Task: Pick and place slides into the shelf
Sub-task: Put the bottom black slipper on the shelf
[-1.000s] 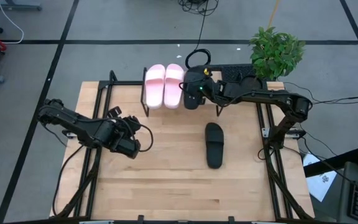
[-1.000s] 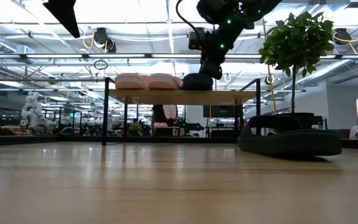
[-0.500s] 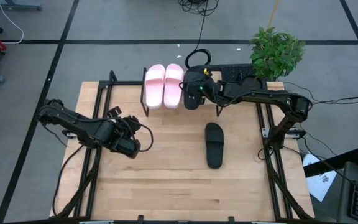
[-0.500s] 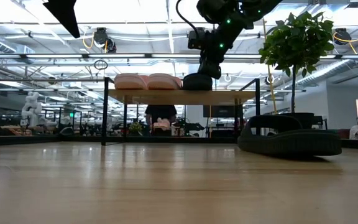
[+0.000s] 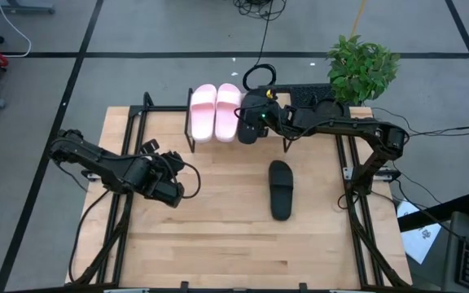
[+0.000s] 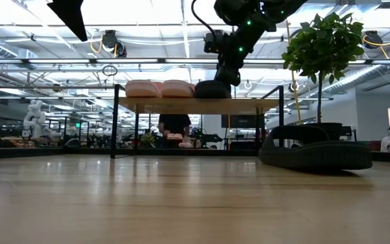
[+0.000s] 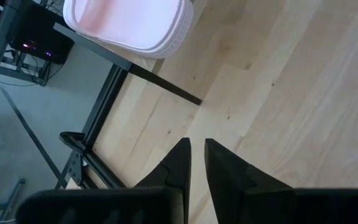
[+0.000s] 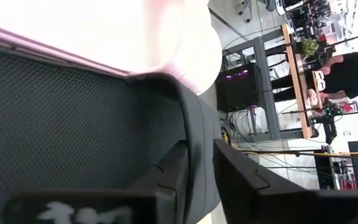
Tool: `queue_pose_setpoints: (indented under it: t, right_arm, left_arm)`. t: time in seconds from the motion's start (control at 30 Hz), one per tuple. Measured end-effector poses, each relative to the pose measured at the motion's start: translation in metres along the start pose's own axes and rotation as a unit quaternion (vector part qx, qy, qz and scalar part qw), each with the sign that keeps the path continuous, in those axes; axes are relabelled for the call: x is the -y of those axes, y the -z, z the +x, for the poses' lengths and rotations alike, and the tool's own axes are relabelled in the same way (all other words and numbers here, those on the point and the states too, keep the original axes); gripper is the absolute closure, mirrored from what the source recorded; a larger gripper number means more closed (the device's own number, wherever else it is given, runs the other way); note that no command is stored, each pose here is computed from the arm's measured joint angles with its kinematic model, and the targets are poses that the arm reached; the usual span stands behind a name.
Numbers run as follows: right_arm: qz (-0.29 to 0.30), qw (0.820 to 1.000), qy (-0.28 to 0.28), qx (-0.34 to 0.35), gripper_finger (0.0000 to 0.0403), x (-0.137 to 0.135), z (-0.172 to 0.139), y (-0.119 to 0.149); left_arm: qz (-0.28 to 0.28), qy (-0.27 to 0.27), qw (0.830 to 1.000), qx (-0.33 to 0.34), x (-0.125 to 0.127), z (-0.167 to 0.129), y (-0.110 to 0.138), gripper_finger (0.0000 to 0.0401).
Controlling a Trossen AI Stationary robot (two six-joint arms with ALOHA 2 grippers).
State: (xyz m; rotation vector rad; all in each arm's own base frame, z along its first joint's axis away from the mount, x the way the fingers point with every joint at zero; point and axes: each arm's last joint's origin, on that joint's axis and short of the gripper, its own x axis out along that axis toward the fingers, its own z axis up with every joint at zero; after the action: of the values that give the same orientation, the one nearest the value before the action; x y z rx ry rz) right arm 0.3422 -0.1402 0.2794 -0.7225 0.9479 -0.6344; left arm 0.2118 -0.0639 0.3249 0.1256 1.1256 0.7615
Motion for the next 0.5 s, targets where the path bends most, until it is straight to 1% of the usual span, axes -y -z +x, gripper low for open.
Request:
queue_pose_setpoints:
  t: [0.23,0.43,0.5]
  right_arm:
    - [-0.006,1.000,0.006,-0.018,0.0290,-0.0002,0.0003,0.0025]
    - [-0.016,1.000,0.010,-0.021,0.0280,0.0001,0.0003,0.0026]
    - [-0.019,0.999,0.021,-0.030,0.0280,0.0008,0.0003,0.0030]
  left_arm:
    - [0.002,0.000,1.000,0.000,0.0000,0.0000,0.0000,0.0355]
    - [0.002,0.000,1.000,0.000,0.0000,0.0001,0.0000,0.0355]
    - [0.002,0.000,1.000,0.000,0.0000,0.0001,0.0000,0.0354]
